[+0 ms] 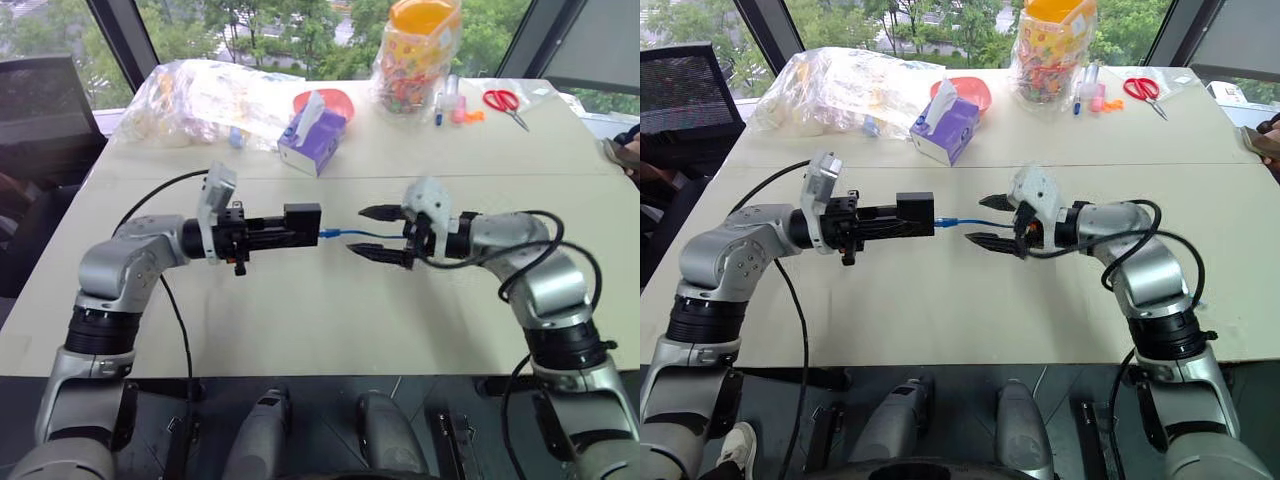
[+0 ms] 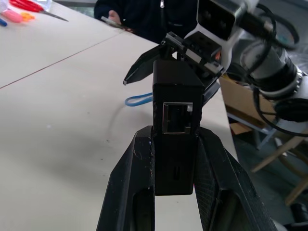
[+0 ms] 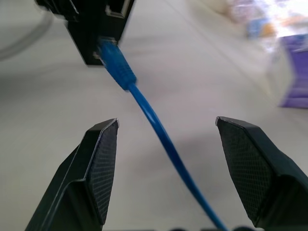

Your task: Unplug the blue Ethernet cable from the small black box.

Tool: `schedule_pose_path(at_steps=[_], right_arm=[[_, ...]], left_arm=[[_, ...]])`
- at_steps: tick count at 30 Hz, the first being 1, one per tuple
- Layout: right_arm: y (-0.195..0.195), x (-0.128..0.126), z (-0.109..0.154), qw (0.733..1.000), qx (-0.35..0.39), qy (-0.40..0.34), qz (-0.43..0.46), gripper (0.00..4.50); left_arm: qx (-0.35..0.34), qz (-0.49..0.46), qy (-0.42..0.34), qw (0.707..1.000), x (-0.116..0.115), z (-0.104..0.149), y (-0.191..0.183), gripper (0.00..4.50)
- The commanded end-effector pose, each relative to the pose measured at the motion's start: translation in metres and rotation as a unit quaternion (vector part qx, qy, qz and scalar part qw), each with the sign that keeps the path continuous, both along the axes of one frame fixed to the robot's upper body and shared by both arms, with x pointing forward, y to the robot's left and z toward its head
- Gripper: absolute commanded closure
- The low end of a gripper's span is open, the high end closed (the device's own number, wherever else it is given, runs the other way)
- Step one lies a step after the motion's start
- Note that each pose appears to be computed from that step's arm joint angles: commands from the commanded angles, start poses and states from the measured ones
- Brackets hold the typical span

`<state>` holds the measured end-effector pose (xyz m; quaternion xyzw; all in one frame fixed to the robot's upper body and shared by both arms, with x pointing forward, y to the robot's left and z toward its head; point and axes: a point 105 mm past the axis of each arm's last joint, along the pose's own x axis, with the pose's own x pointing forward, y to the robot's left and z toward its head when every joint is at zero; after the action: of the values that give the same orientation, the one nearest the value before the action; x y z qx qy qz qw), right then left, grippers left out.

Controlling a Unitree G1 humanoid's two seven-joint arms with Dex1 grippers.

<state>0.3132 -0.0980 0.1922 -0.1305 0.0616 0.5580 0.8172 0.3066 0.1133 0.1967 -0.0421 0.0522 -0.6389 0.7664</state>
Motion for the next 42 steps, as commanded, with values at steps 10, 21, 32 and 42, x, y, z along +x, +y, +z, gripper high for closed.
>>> schedule_pose_path(at_steps=[10,21,32,42], right_arm=[[0.026,-0.016,0.028,0.989,0.077,0.106,0.065,2.42],[0.033,-0.020,0.022,0.985,0.062,0.138,0.081,3.45],[0.033,-0.021,0.029,0.982,0.073,0.150,0.088,3.45],[0.032,-0.023,0.035,0.980,0.082,0.158,0.093,3.45]], left_arm=[[-0.028,-0.043,-0.017,0.999,-0.013,0.029,-0.001,4.00],[-0.028,-0.046,-0.019,0.998,-0.014,0.029,-0.003,4.00],[-0.024,-0.055,-0.017,0.998,-0.016,0.024,-0.005,4.00],[-0.017,-0.056,-0.016,0.998,-0.017,0.020,-0.005,4.00]])
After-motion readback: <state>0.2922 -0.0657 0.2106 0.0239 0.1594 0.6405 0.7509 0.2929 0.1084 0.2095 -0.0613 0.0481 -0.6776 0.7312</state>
